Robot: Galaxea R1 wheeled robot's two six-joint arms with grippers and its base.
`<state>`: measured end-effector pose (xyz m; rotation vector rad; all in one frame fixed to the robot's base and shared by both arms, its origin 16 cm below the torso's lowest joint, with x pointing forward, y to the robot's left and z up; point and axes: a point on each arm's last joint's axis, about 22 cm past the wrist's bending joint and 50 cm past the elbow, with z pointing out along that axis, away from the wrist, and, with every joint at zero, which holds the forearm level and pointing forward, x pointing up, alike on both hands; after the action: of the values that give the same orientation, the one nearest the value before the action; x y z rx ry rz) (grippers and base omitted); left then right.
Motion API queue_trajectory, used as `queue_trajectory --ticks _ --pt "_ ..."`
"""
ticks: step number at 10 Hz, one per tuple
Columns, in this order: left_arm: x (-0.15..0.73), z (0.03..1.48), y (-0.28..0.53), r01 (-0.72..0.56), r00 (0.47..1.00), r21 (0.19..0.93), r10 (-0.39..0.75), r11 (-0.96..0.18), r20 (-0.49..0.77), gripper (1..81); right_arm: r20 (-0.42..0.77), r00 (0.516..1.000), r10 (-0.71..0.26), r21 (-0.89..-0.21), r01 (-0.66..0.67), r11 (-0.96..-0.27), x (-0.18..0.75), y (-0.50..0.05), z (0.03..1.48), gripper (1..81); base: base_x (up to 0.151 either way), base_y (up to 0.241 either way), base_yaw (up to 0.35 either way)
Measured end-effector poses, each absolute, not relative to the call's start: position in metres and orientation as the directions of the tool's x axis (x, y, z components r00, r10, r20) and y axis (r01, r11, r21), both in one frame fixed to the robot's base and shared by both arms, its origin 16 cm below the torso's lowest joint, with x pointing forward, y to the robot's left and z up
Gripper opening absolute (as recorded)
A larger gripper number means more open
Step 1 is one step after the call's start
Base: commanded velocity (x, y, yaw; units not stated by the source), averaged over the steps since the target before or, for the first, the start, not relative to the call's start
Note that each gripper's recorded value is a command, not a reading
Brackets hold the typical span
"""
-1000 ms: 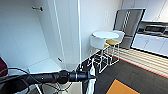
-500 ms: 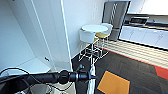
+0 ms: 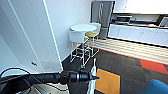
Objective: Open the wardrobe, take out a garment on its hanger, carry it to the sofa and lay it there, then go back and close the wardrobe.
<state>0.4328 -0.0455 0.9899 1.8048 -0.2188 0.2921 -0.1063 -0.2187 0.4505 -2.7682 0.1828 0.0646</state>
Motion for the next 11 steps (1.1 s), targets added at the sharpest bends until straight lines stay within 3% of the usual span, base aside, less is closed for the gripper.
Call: queue_trajectory --ticks 11 --pt "0.424 0.994 -0.062 -0.333 0.941 0.915 -0.024 -0.228 0.337 1.0 -0.070 0.991 -0.118 -0.353 -0.135 -0.926 -0.107 -0.212 0.448 81.1 0.000 0.000 -0.326"
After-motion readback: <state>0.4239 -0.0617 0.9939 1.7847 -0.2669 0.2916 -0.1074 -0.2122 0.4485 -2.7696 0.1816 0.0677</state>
